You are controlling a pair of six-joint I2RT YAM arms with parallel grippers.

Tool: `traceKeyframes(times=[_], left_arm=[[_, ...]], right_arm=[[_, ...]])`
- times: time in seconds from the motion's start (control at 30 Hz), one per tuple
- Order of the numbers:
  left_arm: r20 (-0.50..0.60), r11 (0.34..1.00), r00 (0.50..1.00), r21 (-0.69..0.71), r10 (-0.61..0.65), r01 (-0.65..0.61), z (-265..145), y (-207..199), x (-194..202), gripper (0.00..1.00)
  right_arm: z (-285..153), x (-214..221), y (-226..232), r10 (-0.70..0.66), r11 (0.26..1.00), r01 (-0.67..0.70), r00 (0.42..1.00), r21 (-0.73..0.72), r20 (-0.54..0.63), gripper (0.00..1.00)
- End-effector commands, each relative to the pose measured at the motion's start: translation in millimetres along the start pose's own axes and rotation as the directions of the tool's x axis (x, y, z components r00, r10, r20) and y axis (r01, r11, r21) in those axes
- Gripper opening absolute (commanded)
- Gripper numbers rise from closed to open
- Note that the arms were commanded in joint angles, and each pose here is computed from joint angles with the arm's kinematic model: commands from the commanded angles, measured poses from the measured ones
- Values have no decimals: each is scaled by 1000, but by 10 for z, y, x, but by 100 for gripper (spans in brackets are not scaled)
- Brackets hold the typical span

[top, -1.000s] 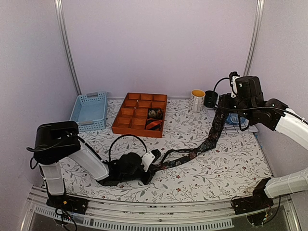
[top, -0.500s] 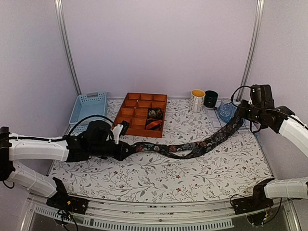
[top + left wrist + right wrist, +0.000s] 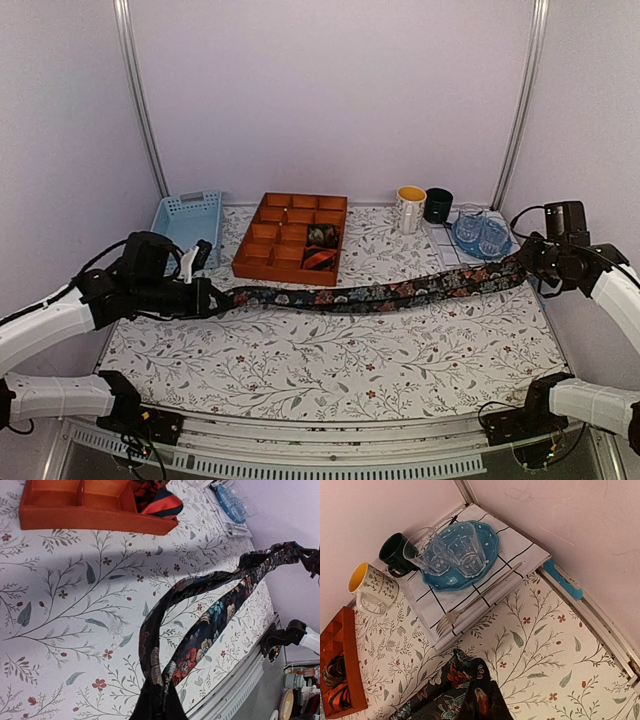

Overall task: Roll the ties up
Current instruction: Place the tie at the center of the board.

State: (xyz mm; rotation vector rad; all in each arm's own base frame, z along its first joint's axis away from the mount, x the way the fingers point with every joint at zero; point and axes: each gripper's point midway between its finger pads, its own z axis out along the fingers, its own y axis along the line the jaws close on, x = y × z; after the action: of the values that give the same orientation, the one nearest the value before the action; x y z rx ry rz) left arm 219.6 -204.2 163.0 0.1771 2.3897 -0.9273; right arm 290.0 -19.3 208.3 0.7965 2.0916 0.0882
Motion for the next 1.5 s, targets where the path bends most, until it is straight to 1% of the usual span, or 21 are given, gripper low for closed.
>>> traceKeyframes(times=[0.0, 0.07, 0.17, 0.27, 0.37, 0.5, 0.77, 1.0, 1.03, 1.07, 1.13, 1.17, 1.2, 1.27, 1.37, 1.43, 1.47], left_arm=[[-93, 994, 991, -63, -93, 87, 181, 288, 210, 0], [-128, 990, 984, -73, -127, 119, 326, 407, 307, 0], [-194, 979, 961, -104, -195, 178, 564, 639, 563, 0], [-210, 965, 947, -152, -241, 212, 710, 823, 669, 0], [-173, 952, 949, -209, -263, 225, 790, 958, 586, 0], [-133, 952, 961, -224, -244, 211, 872, 975, 386, 0], [-164, 953, 967, -263, -195, 148, 1170, 1058, 147, 0], [-143, 955, 972, -258, -187, 145, 1222, 1049, 64, 0], [-138, 954, 972, -259, -189, 149, 1218, 1052, 64, 0], [-136, 954, 972, -259, -192, 153, 1209, 1055, 77, 0], [-124, 946, 970, -280, -207, 166, 1164, 1106, 127, 0], [-122, 938, 967, -296, -222, 178, 1129, 1147, 189, 0], [-117, 931, 964, -310, -237, 191, 1093, 1179, 239, 0], [-101, 918, 958, -328, -270, 224, 1005, 1227, 342, 0], [-67, 897, 951, -356, -303, 261, 868, 1292, 443, 0], [-46, 890, 947, -361, -317, 280, 797, 1301, 475, 0], [-40, 887, 946, -363, -321, 286, 769, 1305, 487, 0]], right_arm=[[75, 47, -183, 46, 996, -46, 999, 78, -4, 0], [185, 155, -269, 78, 992, -73, 996, 103, -37, 0], [324, 364, -364, 101, 987, -89, 991, 131, -90, 0], [425, 575, -469, 124, 983, -105, 984, 151, -125, 0], [517, 756, -516, 151, 980, -127, 976, 153, -158, 0], [638, 924, -562, 168, 976, -136, 967, 169, -194, 0], [902, 1117, -645, 145, 971, -93, 961, 221, -234, 0], [937, 1232, -626, 154, 976, -106, 953, 191, -260, 0], [928, 1219, -615, 155, 976, -108, 953, 188, -259, 5], [916, 1194, -622, 162, 974, -114, 955, 195, -250, 16], [845, 1125, -677, 180, 964, -127, 958, 232, -224, 42], [803, 1059, -666, 189, 963, -141, 961, 231, -204, 53], [742, 982, -654, 193, 963, -151, 965, 223, -180, 61], [630, 836, -622, 192, 965, -161, 971, 207, -140, 67], [405, 617, -572, 165, 970, -149, 984, 190, -72, 69], [233, 484, -467, 125, 981, -121, 992, 153, -13, 70], [169, 462, -413, 107, 985, -106, 994, 134, -4, 71]])
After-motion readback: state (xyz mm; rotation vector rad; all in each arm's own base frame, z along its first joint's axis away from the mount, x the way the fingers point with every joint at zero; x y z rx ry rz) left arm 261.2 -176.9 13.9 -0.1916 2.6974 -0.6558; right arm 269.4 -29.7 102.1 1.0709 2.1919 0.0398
